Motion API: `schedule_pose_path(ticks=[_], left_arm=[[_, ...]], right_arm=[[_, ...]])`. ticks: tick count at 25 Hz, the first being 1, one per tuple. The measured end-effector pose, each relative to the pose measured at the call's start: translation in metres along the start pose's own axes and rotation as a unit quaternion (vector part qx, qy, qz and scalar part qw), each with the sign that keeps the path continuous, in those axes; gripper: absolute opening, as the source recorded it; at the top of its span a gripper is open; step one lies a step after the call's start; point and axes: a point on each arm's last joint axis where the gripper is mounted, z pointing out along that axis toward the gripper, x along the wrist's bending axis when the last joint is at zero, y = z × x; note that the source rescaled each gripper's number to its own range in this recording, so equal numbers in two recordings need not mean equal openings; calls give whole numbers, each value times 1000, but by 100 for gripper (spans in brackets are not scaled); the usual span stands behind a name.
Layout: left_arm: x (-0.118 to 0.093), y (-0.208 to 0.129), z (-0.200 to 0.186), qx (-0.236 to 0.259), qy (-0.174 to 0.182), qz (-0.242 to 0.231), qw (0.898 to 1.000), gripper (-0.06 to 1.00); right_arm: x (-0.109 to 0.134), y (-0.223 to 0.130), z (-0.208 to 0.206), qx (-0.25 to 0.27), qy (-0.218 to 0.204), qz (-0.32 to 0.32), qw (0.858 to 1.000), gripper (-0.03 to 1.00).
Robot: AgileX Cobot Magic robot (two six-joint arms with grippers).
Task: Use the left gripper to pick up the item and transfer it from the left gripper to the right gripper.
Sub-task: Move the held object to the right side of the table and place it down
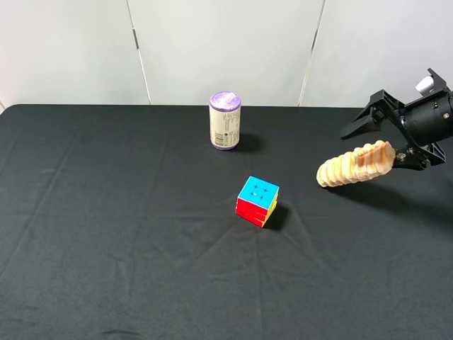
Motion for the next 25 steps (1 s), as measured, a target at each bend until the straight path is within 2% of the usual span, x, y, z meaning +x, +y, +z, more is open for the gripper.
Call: schedule_pose_path(ticks=[3, 14, 25], left_arm=[[0, 0, 0, 0, 0, 0, 1000, 100], [0, 0, 0, 0, 0, 0, 1000, 100], [0, 0, 0, 0, 0, 0, 1000, 100]], right_arm=[[0, 0, 0, 0, 0, 0, 1000, 99], [6, 0, -11, -10, -6, -16, 1000, 100], [10, -7, -39, -24, -81, -34, 996, 100]])
